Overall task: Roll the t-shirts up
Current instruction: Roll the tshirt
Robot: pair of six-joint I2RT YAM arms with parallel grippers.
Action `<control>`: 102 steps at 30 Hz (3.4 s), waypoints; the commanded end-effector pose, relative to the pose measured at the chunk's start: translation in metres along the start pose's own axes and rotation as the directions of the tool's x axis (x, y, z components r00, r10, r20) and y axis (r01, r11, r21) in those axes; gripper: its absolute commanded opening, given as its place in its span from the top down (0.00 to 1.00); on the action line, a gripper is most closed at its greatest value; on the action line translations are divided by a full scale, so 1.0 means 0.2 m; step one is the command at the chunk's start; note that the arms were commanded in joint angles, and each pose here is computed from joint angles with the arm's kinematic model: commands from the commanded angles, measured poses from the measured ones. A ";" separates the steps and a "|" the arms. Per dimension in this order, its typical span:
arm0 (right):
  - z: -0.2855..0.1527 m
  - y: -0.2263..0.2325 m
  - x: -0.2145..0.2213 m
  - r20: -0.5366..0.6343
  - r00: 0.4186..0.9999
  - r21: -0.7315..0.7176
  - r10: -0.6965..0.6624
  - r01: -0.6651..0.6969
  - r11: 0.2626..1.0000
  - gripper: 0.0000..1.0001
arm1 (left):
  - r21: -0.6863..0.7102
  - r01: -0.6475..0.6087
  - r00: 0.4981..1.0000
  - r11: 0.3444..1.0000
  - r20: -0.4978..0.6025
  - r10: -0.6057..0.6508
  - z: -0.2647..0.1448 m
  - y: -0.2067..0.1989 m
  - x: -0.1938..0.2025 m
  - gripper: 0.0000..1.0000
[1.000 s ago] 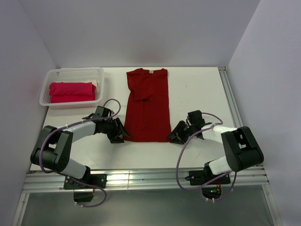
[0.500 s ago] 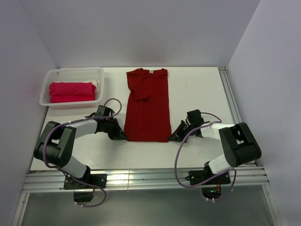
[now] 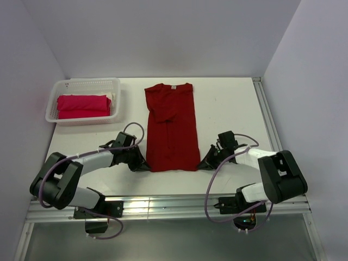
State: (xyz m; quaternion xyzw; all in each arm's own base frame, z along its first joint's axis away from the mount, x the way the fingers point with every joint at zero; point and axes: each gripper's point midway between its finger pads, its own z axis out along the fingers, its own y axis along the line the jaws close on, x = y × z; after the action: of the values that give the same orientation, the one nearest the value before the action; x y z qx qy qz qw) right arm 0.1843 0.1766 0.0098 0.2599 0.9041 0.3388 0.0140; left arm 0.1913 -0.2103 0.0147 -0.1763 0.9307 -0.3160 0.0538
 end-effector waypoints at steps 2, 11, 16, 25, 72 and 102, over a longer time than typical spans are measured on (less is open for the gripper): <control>-0.06 -0.21 0.13 -0.048 0.999 0.165 0.023 -0.014 0.986 1.00 | -0.170 0.077 0.997 0.983 -0.003 -0.078 -0.03 0.19 0.14 1.00; -0.21 -0.20 0.23 -0.154 0.988 0.250 0.023 0.017 0.968 1.00 | -0.160 0.163 0.985 0.974 -0.026 -0.169 -0.17 0.08 0.19 1.00; -0.26 -0.12 0.18 -0.132 0.991 0.261 -0.007 0.041 0.965 1.00 | -0.165 0.164 0.985 0.973 -0.025 -0.170 -0.19 0.03 0.16 1.00; -0.29 -0.02 0.11 -0.131 0.991 0.255 -0.018 0.051 0.965 1.00 | -0.169 0.162 0.986 0.972 0.001 -0.165 -0.28 -0.13 0.08 1.00; -0.20 0.31 -0.41 -0.122 0.992 0.223 0.004 0.024 0.975 0.96 | -0.131 0.228 0.973 0.965 -0.014 -0.232 -0.13 -0.23 -0.41 1.00; -0.12 0.45 -0.62 -0.097 0.995 0.131 0.038 -0.025 0.991 0.79 | -0.082 0.225 0.974 0.971 0.013 -0.224 -0.10 -0.30 -0.62 0.82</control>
State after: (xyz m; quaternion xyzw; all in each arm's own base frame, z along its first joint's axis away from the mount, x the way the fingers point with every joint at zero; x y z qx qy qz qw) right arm 0.3078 0.1609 0.0539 0.2526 0.9252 0.2706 -0.0836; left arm 0.2983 -0.1986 0.0500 -0.2925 0.9207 -0.2574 -0.0243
